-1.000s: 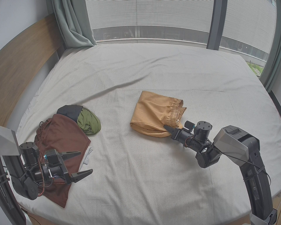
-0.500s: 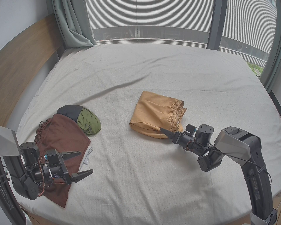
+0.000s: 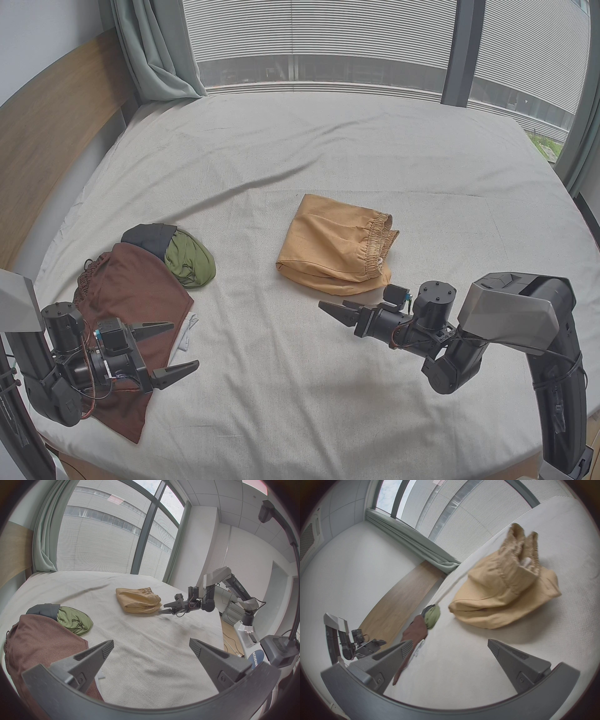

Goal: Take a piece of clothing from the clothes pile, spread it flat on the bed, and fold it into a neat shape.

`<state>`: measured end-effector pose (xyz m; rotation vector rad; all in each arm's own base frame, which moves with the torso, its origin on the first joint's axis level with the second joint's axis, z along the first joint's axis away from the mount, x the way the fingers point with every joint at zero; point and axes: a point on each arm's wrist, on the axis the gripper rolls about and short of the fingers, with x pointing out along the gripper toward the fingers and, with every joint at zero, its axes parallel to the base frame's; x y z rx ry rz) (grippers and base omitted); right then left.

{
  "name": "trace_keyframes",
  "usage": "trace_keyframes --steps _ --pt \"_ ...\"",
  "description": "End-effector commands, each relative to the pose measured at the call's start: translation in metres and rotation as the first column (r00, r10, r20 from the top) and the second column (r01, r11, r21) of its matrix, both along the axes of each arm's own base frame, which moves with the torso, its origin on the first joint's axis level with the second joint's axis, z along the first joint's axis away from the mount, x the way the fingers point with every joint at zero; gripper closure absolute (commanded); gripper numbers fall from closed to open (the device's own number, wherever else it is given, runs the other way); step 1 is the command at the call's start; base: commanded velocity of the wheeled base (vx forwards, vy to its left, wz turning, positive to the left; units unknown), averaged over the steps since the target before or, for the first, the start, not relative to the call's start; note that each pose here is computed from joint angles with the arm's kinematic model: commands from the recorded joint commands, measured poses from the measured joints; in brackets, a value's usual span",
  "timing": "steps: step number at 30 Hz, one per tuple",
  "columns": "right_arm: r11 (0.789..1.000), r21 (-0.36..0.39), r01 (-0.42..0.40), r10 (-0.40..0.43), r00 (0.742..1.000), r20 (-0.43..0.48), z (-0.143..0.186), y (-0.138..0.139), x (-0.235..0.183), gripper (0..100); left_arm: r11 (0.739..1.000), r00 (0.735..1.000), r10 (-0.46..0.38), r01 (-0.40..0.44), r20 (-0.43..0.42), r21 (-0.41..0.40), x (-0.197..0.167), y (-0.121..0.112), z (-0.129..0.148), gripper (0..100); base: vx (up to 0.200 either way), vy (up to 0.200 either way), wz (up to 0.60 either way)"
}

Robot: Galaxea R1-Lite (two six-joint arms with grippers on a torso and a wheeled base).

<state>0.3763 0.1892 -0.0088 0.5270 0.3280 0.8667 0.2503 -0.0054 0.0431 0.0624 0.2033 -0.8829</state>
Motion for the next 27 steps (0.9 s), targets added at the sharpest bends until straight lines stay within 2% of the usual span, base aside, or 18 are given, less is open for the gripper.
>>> trace_keyframes --steps 1,8,14,27 --pt "0.998 0.040 -0.052 0.049 0.997 0.067 0.037 0.013 -0.013 0 1.000 1.000 -0.001 0.001 0.003 0.000 0.001 0.000 0.000 0 0.000 0.000 0.00" --pt "0.989 0.141 -0.052 0.033 0.990 0.136 0.076 0.015 0.001 0 1.000 1.000 -0.001 0.001 0.003 0.000 0.001 0.000 0.000 0 0.000 0.000 0.00" --pt "0.986 0.167 -0.018 -0.013 0.984 0.179 0.086 0.003 0.021 0 1.000 1.000 -0.001 0.001 0.000 0.000 0.000 0.000 0.000 0 0.000 0.000 0.00" --pt "0.986 0.143 0.082 -0.100 0.987 0.123 0.036 -0.022 0.068 0 1.000 1.000 -0.008 0.008 -0.006 0.000 0.000 -0.002 -0.001 0 0.000 0.000 0.00"
